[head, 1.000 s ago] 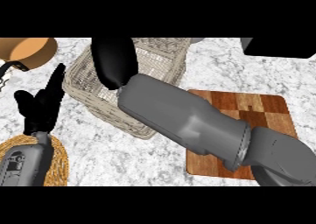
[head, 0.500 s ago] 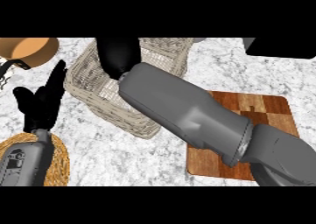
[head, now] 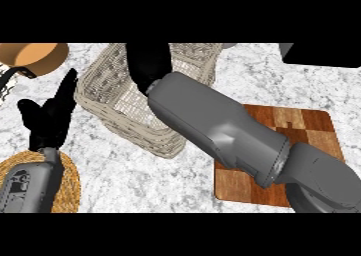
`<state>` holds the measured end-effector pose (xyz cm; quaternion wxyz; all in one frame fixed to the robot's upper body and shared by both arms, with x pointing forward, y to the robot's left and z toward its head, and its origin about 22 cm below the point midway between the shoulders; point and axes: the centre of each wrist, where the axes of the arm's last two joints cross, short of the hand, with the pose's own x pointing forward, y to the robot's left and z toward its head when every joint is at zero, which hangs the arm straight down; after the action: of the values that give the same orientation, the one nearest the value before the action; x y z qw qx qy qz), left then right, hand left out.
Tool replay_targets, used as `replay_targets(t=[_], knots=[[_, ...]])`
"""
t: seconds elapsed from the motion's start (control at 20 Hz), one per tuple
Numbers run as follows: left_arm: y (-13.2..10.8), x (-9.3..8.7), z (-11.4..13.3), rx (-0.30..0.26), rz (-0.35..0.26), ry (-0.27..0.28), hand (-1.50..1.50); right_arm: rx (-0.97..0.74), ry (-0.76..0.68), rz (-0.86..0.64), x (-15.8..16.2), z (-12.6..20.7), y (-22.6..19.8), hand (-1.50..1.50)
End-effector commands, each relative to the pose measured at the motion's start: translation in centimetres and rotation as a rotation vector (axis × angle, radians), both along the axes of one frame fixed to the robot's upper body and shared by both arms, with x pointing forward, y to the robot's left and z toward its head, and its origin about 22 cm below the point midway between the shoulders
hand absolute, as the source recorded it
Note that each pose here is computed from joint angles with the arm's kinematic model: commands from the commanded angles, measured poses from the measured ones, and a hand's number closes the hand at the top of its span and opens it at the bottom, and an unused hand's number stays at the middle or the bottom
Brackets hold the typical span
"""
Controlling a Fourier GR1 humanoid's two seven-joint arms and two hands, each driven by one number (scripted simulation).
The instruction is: Pick the lemon from the cutting board and place it in the basket
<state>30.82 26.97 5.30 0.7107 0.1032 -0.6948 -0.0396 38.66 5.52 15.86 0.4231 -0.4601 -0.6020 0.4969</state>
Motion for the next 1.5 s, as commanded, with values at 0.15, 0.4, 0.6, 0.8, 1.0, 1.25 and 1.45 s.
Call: replay_targets(t=[0.15,0.4,0.6,0.8,1.0,1.25,1.45], knots=[[-0.6,-0.1,-0.6,-0.023,-0.011,-0.006,0.0,-0.009,0.003,-0.006,0.8,-1.9,-1.5,1.5],[0.0,-0.9,0.1,-0.013,-0.027,-0.006,0.0,-0.077,0.016,-0.033,1.4,-2.2,-2.2,1.5],[0.2,0.5,0.0,-0.019,-0.025,-0.002,0.0,-0.098,0.01,-0.051,0.9,-2.8,-1.9,1.5],[-0.1,0.4,-0.1,0.009,-0.013,-0.011,0.0,-0.089,0.029,-0.036,0.7,-4.5,-2.6,1.5],[-0.6,-0.3,-0.1,0.013,-0.023,-0.006,0.0,-0.114,0.099,-0.052,0.4,-4.2,-2.2,1.5],[0.9,0.3,1.3,0.01,-0.006,-0.01,0.0,-0.096,0.132,-0.052,1.7,-4.5,-3.6,1.5],[0.0,0.3,0.4,0.013,-0.032,-0.009,0.0,-0.094,0.179,-0.064,1.1,-4.4,-3.0,1.5]])
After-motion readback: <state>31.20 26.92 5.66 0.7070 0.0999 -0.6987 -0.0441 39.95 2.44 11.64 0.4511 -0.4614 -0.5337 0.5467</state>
